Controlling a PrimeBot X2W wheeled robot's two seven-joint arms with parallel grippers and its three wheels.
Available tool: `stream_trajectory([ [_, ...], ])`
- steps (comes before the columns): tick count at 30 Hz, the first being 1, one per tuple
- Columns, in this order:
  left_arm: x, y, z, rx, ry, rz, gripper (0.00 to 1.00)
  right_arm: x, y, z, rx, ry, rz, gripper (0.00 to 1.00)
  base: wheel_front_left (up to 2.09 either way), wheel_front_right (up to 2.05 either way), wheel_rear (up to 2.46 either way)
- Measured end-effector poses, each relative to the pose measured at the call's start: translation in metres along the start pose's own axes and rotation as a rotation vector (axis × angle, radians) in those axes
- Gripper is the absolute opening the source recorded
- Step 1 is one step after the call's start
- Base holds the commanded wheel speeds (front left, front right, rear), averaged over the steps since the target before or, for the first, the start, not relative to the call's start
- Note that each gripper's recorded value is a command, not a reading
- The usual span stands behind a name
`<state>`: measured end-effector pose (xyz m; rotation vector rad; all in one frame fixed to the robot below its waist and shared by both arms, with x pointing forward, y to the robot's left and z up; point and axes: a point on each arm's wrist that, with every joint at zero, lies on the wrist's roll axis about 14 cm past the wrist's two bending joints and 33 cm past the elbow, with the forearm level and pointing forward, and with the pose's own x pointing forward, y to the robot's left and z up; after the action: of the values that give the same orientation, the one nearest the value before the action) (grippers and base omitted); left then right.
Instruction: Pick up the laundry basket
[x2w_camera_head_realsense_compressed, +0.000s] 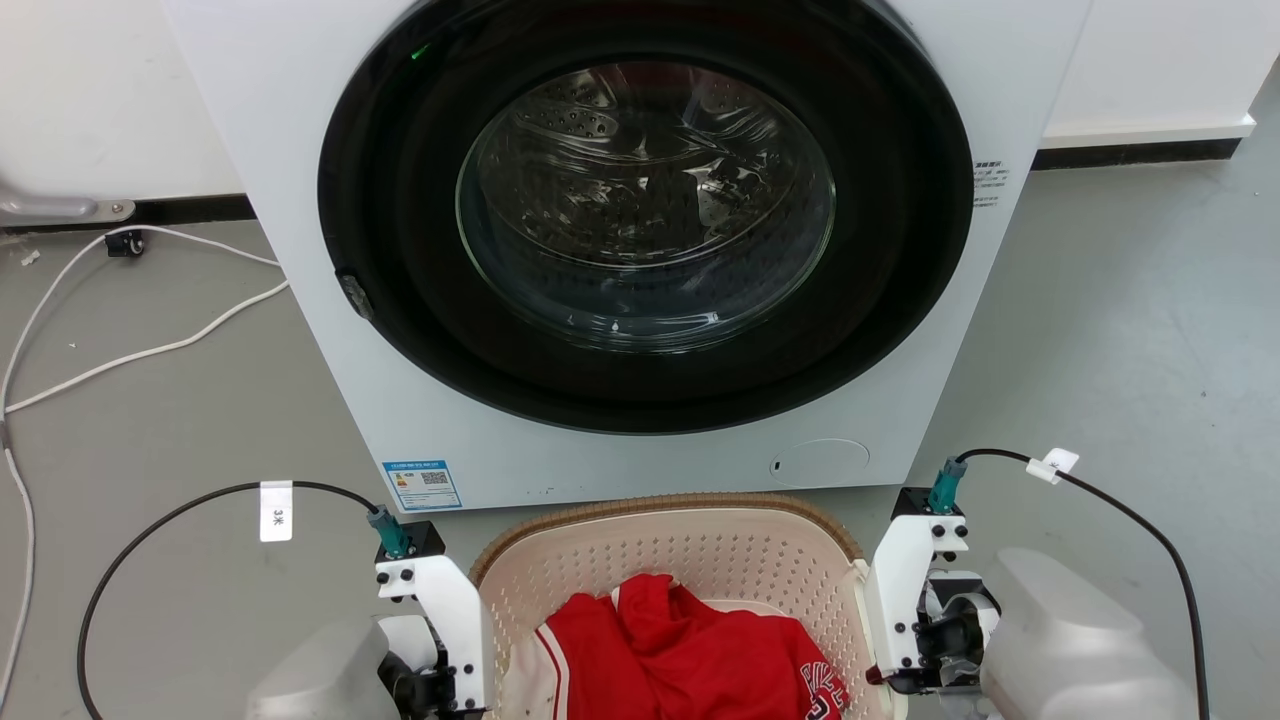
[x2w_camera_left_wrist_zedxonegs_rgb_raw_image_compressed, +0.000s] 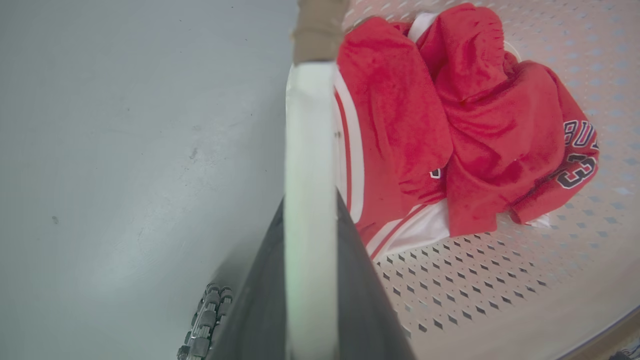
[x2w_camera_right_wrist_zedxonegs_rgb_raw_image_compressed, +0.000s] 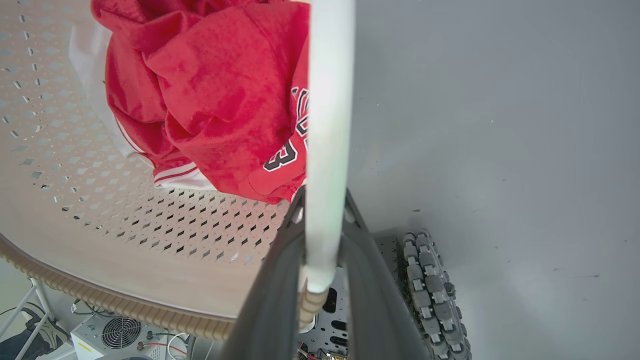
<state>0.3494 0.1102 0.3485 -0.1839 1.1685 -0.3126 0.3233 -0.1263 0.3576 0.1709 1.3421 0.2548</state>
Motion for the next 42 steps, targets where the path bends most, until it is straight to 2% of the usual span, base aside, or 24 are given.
stream_trajectory([
  [42,0.0008,0.0002,-0.0016,-0.004,0.001,-0.001,0.00,0.0018,-0.0008,-0.0042,0.010,0.012,0.002,0.00,0.00,0.00,0.00],
])
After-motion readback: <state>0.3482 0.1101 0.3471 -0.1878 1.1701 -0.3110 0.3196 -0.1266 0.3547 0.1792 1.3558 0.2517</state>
